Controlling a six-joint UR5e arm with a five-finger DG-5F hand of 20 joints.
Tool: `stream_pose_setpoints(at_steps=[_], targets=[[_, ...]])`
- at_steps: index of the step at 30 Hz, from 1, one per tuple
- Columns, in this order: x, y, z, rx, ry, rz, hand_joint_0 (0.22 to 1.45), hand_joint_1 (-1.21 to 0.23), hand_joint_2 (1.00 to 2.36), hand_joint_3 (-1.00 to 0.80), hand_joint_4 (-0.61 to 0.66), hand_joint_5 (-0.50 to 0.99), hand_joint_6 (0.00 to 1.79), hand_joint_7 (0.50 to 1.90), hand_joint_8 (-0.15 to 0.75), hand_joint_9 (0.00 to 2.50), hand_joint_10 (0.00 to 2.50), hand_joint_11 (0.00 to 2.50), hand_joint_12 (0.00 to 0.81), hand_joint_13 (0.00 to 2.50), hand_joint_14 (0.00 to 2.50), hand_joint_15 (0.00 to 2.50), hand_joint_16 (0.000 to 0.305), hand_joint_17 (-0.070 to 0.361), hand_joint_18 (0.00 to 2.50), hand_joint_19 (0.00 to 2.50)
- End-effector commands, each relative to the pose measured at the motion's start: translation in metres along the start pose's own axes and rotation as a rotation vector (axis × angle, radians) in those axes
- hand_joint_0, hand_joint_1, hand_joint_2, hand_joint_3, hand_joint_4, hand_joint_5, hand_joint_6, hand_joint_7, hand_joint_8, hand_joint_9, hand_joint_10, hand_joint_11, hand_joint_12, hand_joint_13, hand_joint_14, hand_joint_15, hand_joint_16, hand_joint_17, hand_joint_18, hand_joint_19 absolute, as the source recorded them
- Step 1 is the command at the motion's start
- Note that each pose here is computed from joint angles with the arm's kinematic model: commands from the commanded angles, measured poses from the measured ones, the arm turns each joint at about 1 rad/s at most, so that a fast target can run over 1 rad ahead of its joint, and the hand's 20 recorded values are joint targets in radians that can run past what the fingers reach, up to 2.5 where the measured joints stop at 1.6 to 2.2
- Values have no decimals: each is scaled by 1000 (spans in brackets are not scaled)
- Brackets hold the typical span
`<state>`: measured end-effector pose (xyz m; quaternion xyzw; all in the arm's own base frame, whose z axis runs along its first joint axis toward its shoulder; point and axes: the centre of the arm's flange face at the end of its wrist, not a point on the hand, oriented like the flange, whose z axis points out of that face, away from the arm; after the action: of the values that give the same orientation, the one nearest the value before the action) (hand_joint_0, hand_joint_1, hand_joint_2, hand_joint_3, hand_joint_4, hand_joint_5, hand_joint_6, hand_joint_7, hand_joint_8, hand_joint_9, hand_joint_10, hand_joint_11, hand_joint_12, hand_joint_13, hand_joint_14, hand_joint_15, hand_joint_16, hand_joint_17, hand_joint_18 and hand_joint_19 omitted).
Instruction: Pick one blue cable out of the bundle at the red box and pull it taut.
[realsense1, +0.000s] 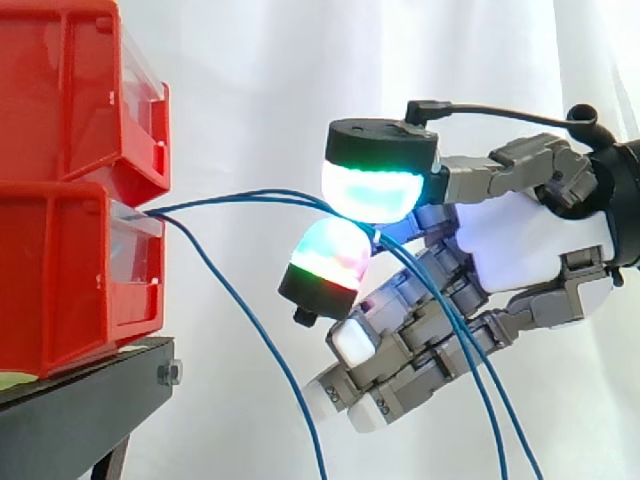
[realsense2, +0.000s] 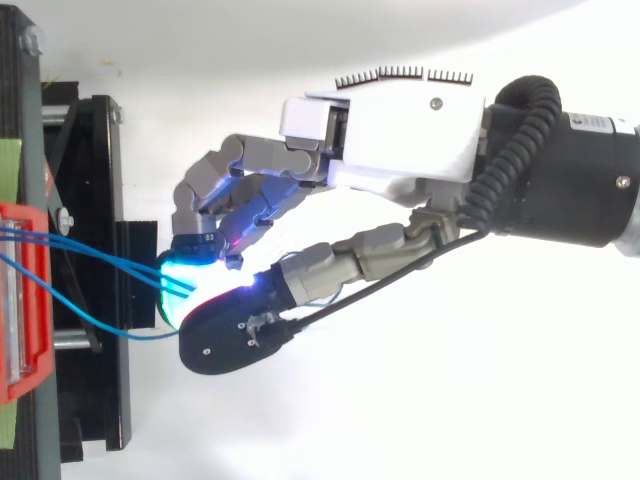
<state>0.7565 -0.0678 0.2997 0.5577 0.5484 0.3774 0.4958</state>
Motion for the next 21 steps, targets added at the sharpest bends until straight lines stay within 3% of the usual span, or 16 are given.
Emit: stream_pose_setpoints(at_steps=[1,5,13,21], targets=[[0,0,0,0,1,0,737,-832,1007,-425,-10,-197,918,989,307,854,13,723,370,390,4,118,49,111,397,34],[0,0,0,0,3,0,747,-831,1001,-481,-8,-196,916,929,305,898,16,794,371,394,3,116,49,111,398,25],[-1,0,0,0,3,2,778,-876,1000,-500,1,-194,911,947,301,911,15,799,369,403,4,106,49,110,415,0],[-1,0,0,0,3,8,545,-801,1000,-500,83,-185,901,891,318,921,15,791,380,402,4,141,51,114,381,56]])
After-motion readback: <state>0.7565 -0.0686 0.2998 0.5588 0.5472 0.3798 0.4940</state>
